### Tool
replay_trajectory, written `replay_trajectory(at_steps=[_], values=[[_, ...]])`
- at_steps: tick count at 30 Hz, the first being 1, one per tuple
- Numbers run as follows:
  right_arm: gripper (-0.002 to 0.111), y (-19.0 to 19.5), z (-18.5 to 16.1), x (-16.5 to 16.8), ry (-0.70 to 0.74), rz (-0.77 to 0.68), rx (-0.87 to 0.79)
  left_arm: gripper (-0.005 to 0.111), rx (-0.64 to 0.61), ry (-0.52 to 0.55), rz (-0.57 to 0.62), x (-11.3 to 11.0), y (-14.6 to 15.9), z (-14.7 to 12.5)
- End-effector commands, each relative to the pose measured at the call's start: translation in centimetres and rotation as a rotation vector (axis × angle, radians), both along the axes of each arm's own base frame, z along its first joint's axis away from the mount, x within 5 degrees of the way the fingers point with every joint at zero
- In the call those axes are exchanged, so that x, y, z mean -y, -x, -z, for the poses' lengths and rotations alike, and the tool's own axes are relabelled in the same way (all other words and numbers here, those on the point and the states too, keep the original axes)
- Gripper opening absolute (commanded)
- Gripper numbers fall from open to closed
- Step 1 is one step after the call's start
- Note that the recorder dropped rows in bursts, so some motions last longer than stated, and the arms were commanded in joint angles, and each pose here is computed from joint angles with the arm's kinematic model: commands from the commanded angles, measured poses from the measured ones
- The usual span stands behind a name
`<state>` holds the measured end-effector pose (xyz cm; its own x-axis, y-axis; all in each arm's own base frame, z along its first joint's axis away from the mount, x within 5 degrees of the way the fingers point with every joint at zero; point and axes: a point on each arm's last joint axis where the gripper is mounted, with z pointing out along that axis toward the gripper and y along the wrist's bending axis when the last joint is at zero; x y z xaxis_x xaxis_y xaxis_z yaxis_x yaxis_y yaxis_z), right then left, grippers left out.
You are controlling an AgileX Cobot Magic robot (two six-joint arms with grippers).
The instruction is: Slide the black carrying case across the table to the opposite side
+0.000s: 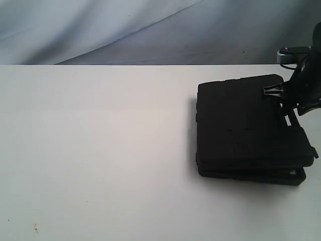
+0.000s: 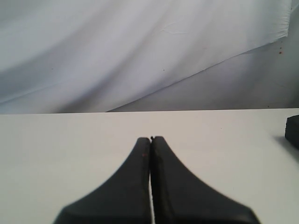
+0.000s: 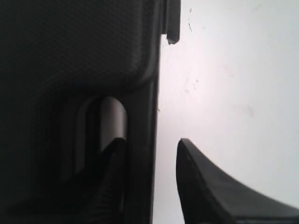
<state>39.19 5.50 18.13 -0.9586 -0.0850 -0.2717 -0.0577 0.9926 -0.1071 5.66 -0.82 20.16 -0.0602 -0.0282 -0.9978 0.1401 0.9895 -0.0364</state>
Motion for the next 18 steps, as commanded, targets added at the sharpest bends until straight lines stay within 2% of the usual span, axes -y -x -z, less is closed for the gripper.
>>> replay_trajectory(at_steps=[1,6,9,11,13,15,18], values=[[0.034,0.7,-2.5,0.3,-0.002,0.007,0.044,0.000,0.004,0.002,-0.002,0.0,0.0,0.1],[0.035,1.2,-3.7,0.2,-0.009,0.010,0.052,0.000,0.004,0.002,-0.002,0.0,0.0,0.1],[0.048,1.3,-3.7,0.0,-0.017,0.006,0.048,0.000,0.004,0.002,-0.002,0.0,0.0,0.1],[0.049,1.4,-3.7,-0.2,-0.015,0.002,0.042,0.000,0.004,0.002,-0.002,0.0,0.0,0.1],[0.047,1.6,-4.1,-0.6,-0.017,-0.009,0.052,0.000,0.004,0.002,-0.002,0.0,0.0,0.1],[0.039,1.9,-4.9,-1.3,-0.027,-0.023,0.079,0.000,0.004,0.002,-0.002,0.0,0.0,0.1],[0.019,3.4,-5.9,-1.3,-0.080,-0.020,0.143,0.000,0.004,0.002,-0.002,0.0,0.0,0.1]])
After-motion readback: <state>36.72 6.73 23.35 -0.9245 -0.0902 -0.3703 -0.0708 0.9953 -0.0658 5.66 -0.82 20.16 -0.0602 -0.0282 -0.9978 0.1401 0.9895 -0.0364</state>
